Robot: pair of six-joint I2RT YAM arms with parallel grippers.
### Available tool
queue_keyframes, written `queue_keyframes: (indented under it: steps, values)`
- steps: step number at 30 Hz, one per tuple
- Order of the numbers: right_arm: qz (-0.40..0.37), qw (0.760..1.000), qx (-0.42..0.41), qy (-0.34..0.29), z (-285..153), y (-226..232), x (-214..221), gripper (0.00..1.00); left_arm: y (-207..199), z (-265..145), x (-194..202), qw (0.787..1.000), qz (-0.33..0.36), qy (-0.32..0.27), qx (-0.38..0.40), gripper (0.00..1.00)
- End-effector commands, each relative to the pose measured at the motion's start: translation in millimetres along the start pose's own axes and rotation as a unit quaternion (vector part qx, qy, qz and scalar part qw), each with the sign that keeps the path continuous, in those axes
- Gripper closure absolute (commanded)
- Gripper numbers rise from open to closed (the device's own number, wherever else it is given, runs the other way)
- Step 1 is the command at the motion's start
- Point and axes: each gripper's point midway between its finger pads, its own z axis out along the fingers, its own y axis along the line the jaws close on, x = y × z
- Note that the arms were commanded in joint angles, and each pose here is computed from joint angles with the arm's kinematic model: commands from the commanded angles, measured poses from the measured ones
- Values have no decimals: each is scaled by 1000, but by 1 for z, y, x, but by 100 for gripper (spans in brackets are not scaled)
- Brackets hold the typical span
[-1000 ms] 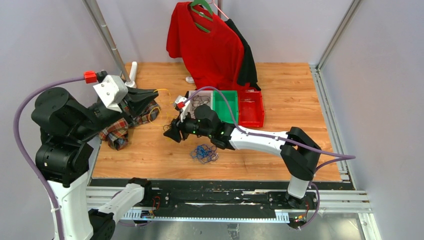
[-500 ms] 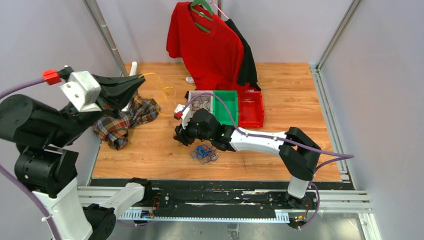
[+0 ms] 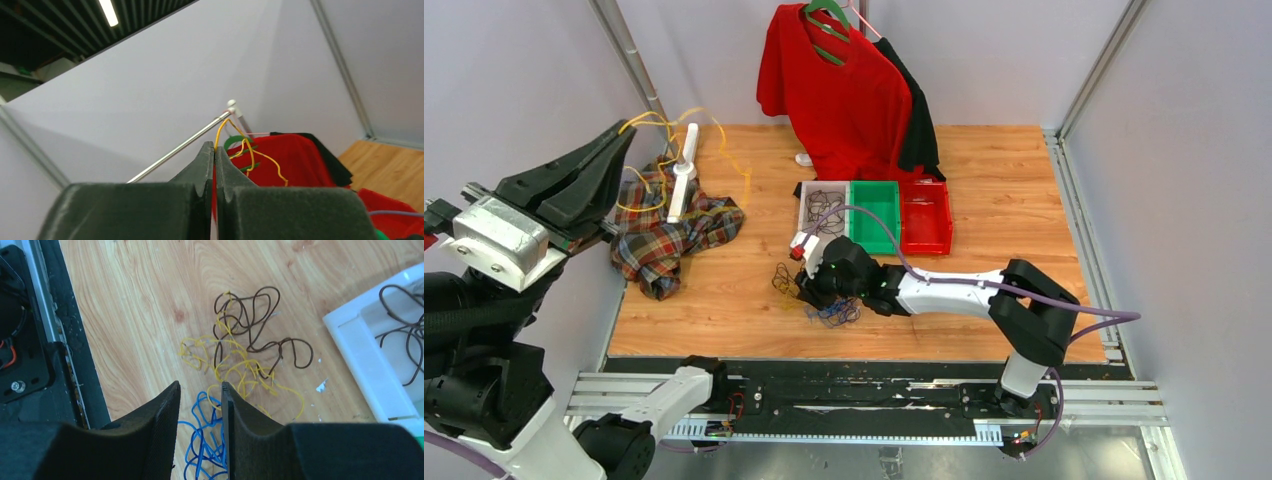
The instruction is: Untangle the cables
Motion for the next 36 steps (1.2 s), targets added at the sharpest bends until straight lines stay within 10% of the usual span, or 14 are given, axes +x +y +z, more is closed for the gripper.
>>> queue_keyframes:
  steps: [1,17,25,36]
  values:
    - [5,1000,17,3,-11,-9,8,64,36,-6,-16,994,72,-19,-86,100]
    - [25,999,35,-5,-34,-13,5,35,62,-1,-8,977,161,-13,-140,100]
    - [2,995,3,-104,-83,2,-84,27,-24,2,46,996,65,27,61,100]
    - [-79,962,-53,-258,-168,33,-223,26,-114,-10,127,964,-128,90,214,99]
